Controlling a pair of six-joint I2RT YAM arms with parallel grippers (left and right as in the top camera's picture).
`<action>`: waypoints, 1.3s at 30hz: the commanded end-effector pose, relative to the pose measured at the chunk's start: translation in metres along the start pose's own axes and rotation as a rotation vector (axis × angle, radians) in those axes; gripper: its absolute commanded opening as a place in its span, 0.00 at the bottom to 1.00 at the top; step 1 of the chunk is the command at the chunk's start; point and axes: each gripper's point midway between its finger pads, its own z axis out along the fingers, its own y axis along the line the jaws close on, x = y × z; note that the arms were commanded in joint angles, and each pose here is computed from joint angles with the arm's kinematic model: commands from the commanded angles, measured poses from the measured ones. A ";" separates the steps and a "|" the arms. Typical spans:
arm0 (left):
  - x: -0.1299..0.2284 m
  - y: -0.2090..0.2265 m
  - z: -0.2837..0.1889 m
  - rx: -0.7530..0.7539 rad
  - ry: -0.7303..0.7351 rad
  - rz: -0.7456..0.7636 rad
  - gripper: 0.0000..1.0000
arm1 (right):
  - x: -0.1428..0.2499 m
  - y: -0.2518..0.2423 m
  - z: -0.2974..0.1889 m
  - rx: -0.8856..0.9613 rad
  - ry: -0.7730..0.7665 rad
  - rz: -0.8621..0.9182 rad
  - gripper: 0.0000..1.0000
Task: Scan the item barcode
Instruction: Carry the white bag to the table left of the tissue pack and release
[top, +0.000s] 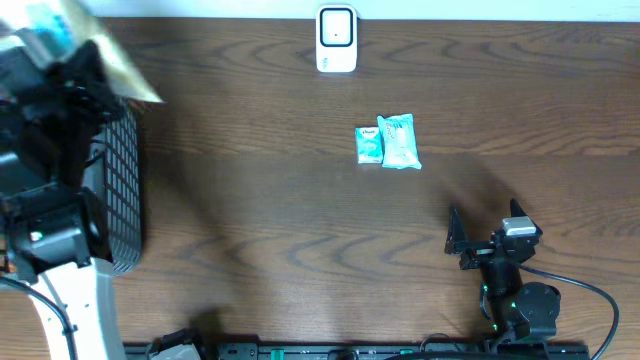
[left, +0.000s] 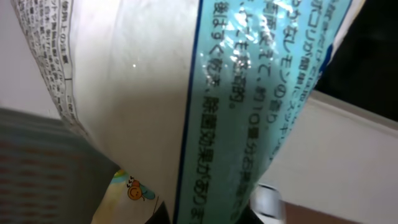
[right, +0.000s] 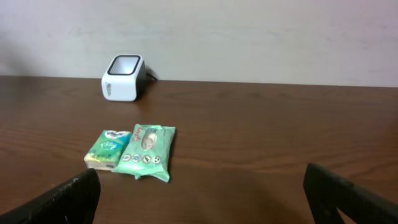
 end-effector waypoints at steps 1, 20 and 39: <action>0.001 -0.041 -0.005 0.129 0.013 -0.009 0.07 | 0.001 0.003 0.000 -0.014 0.001 0.006 0.99; 0.279 -0.131 0.068 0.301 0.806 -0.077 0.07 | 0.001 0.003 0.000 -0.014 0.001 0.006 0.99; 0.360 -0.164 0.082 0.381 0.907 -0.036 0.55 | 0.001 0.003 0.000 -0.014 0.001 0.006 0.99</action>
